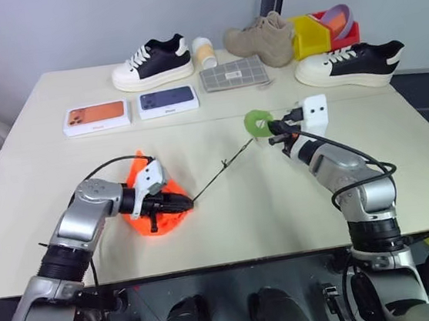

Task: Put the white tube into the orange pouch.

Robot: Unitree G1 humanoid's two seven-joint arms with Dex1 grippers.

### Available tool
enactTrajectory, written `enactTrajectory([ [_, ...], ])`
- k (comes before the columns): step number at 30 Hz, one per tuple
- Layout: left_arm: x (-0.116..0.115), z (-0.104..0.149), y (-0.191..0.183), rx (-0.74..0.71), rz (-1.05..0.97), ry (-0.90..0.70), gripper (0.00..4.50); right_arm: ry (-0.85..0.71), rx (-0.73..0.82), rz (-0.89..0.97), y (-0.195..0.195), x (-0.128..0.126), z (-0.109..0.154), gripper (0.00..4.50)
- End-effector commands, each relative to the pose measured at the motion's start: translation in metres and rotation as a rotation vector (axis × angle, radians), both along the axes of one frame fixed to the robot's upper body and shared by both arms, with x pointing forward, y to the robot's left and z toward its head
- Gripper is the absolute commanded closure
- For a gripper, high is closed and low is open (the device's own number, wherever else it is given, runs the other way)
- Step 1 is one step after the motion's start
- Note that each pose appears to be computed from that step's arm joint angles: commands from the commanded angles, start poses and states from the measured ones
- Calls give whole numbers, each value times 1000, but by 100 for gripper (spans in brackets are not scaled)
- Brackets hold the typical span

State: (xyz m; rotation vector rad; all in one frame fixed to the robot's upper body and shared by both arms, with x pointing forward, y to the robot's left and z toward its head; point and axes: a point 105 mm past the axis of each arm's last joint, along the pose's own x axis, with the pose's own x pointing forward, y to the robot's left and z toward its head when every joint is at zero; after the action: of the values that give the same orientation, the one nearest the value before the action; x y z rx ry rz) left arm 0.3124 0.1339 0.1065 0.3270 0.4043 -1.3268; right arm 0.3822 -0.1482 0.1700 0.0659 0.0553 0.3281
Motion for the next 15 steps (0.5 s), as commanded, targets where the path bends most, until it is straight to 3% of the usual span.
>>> enactTrajectory([
  [1,-4,-2,3,-39,28,46,294,-40,4,78,10,-9,13,419],
  [3,-2,7,4,-88,63,30,197,-16,-2,137,17,-16,8,352],
  [6,-2,23,11,-171,128,7,44,7,-26,182,20,-24,1,198],
  [8,-3,32,16,-218,174,1,43,12,-38,199,18,-29,-2,95],
  [12,3,58,47,-333,388,-116,43,-9,-78,231,6,-41,-8,95],
  [15,-2,65,76,-330,561,-220,43,-57,-110,304,-2,-56,-10,95],
])
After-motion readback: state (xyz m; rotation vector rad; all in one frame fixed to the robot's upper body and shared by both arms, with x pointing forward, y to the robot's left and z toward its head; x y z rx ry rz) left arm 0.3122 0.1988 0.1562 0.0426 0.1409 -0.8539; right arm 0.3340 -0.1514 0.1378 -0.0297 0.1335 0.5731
